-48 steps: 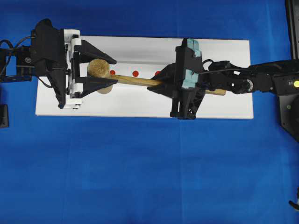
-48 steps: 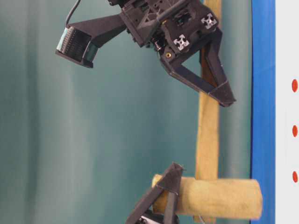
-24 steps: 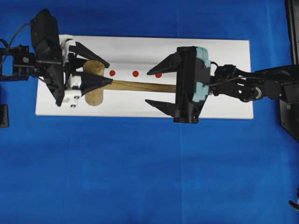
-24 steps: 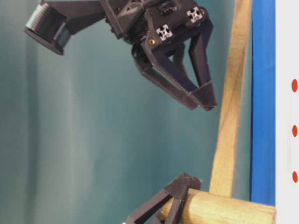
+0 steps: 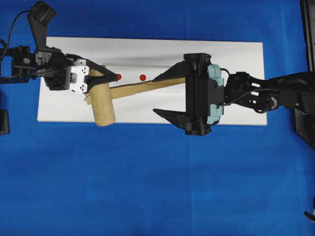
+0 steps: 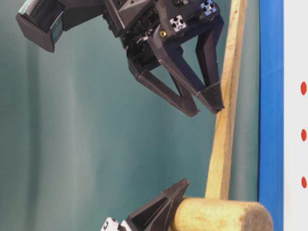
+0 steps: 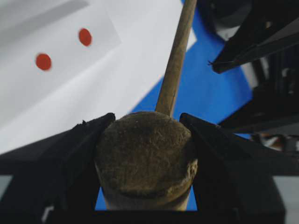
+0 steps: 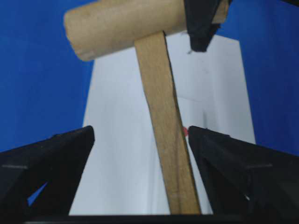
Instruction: Hit the mark with a hammer.
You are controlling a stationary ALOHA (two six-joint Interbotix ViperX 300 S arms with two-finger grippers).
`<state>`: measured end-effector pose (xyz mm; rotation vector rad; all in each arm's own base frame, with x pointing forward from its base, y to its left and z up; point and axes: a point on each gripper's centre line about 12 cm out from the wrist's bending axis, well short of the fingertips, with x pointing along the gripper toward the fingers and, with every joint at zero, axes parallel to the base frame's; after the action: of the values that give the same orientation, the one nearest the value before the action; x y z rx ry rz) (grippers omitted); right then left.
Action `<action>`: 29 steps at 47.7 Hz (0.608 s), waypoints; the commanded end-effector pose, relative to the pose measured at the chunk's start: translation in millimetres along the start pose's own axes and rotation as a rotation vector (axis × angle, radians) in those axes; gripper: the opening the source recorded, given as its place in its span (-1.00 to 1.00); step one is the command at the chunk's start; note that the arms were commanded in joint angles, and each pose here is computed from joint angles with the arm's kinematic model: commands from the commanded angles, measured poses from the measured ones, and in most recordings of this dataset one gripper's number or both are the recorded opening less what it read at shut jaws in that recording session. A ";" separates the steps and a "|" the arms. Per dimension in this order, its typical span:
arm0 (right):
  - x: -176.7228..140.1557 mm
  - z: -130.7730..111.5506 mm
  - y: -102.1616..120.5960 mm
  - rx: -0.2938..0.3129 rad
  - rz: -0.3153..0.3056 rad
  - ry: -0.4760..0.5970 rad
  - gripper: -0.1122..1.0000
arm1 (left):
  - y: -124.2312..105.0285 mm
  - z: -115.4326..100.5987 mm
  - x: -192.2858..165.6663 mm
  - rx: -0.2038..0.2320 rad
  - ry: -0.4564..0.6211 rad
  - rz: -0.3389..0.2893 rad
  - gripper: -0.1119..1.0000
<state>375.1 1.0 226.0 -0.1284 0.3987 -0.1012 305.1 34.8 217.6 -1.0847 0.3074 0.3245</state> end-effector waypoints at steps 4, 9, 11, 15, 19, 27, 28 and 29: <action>2.3 6.4 -0.9 -0.008 -0.008 -0.018 0.81 | -11.4 1.3 -8.4 -0.007 -0.009 -0.046 0.01; 9.0 -2.1 -3.7 -0.011 -0.017 0.009 0.81 | -14.1 -1.5 -9.5 -0.007 -0.001 -0.055 0.01; 12.1 -4.8 -4.1 -0.015 -0.018 0.018 0.81 | -15.1 -3.1 -9.8 -0.008 0.004 -0.058 0.01; 17.6 -7.9 -2.8 -0.020 -0.016 0.032 0.81 | -17.3 -6.0 -9.9 -0.010 0.014 -0.064 0.01; 21.7 -8.6 -1.9 -0.024 -0.014 0.037 0.80 | -17.2 -6.6 -9.6 -0.009 0.016 -0.063 0.01; 22.7 -7.1 -1.8 -0.052 -0.014 0.030 0.69 | -18.9 -5.8 -8.8 -0.008 0.014 -0.066 0.01; 22.7 -7.9 -2.2 -0.055 -0.014 0.033 0.62 | -18.4 -5.6 -8.4 -0.007 0.014 -0.064 0.01; 22.7 -8.0 -2.1 -0.056 -0.012 0.034 0.54 | -18.3 -5.6 -8.4 -0.010 0.014 -0.064 0.01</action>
<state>388.4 -4.0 198.2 -0.1788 0.4701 -0.1000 301.6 20.8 220.7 -1.0996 0.3205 0.2836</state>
